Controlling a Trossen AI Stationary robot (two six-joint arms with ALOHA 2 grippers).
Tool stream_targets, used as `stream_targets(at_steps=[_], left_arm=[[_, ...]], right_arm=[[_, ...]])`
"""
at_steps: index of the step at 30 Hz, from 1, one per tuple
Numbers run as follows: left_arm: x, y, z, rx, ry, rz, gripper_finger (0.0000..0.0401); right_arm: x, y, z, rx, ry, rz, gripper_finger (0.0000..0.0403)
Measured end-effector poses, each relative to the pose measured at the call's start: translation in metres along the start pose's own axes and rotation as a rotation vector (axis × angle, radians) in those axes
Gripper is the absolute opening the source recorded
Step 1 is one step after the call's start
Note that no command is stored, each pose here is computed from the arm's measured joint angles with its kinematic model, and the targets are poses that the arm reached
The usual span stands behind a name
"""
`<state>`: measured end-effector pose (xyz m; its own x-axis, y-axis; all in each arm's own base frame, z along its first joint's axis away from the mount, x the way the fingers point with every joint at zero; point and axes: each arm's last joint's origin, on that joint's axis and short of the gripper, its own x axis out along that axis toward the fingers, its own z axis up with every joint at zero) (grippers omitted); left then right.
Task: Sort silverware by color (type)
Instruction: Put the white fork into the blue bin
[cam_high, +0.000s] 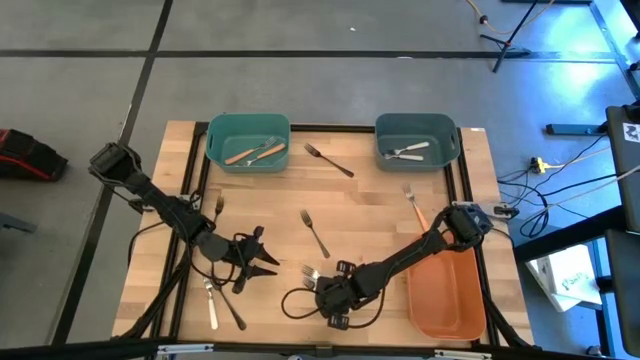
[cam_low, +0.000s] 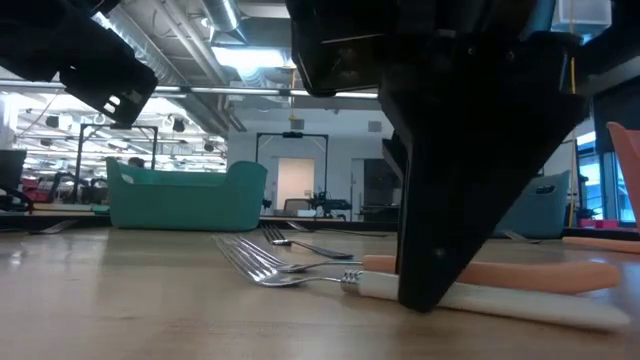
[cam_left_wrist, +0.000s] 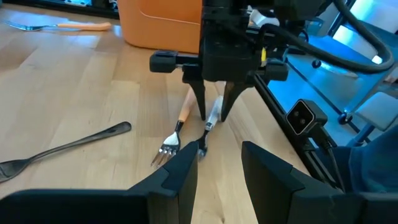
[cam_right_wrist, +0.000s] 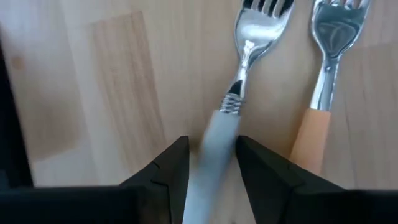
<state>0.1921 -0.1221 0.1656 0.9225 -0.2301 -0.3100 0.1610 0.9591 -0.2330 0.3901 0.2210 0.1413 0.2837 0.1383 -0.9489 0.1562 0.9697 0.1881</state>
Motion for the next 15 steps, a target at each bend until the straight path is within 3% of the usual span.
stream_targets(at_steps=[5,12,15], left_arm=[[0.0000,0.0000,0.0001,-0.001,-0.001,0.000,0.0119],[0.0000,0.0000,0.0001,-0.001,-0.001,0.000,0.0119],[0.0000,0.0000,0.0001,-0.002,-0.001,0.000,0.0119]], right_arm=[[0.0005,-0.0007,-0.0003,-0.053,-0.003,-0.015,0.0111],[0.0005,-0.0009,-0.0004,-0.154,-0.001,-0.017,0.0019],[0.0004,-0.0006,-0.0001,-0.162,-0.004,-0.014,0.0011]])
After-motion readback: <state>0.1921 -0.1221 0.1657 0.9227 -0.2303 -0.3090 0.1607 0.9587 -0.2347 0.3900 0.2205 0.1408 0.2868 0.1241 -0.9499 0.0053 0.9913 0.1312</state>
